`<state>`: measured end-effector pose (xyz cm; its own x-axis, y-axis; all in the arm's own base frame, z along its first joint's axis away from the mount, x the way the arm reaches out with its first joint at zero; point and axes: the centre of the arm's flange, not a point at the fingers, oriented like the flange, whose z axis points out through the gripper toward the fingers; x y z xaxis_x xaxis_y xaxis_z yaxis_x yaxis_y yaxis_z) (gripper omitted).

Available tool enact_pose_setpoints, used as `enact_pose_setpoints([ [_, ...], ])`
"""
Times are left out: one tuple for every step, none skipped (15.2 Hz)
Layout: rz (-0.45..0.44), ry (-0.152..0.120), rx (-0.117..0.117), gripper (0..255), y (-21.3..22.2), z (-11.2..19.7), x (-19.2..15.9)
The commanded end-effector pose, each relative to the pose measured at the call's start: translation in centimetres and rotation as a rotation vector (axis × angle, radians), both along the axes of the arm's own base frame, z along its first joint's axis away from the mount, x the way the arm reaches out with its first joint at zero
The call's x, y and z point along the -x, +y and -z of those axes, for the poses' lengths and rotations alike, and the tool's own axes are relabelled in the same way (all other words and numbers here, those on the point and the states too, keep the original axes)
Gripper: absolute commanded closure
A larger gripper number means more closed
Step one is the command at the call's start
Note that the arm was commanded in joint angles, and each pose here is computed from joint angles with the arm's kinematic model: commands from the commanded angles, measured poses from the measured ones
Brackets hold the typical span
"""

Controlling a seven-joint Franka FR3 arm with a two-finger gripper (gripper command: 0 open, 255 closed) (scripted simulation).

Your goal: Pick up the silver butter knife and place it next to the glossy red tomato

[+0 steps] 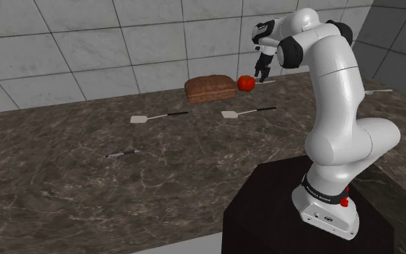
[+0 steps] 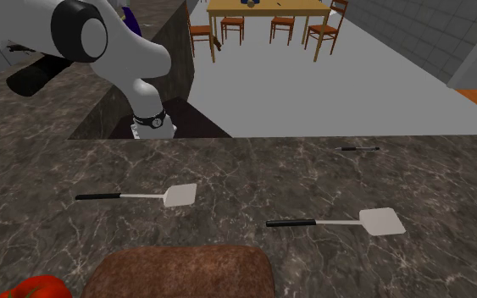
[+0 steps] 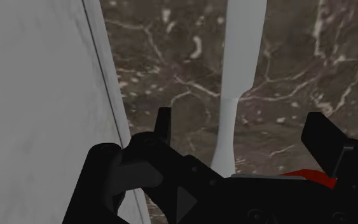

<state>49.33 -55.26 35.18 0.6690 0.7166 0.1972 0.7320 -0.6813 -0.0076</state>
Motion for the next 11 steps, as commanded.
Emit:
enact_pose_setpoints([
  [0.0,0.0,0.0,0,-0.3,-2.0,0.3],
  [0.0,0.0,0.0,0,-0.5,-3.3,0.4],
  [0.0,0.0,0.0,0,-0.6,-4.4,0.6],
  [0.0,0.0,0.0,0,-0.6,-4.4,0.6],
  [0.0,0.0,0.0,0,-0.6,-4.4,0.6],
  [0.0,0.0,0.0,0,-0.6,-4.4,0.6],
  [0.0,0.0,0.0,0,-0.6,-4.4,0.6],
  [0.0,0.0,0.0,0,-0.6,-4.4,0.6],
  [0.0,0.0,0.0,0,-0.6,-4.4,0.6],
  [0.0,0.0,0.0,0,-0.6,-4.4,0.6],
  [0.0,0.0,0.0,0,-0.6,-4.4,0.6],
])
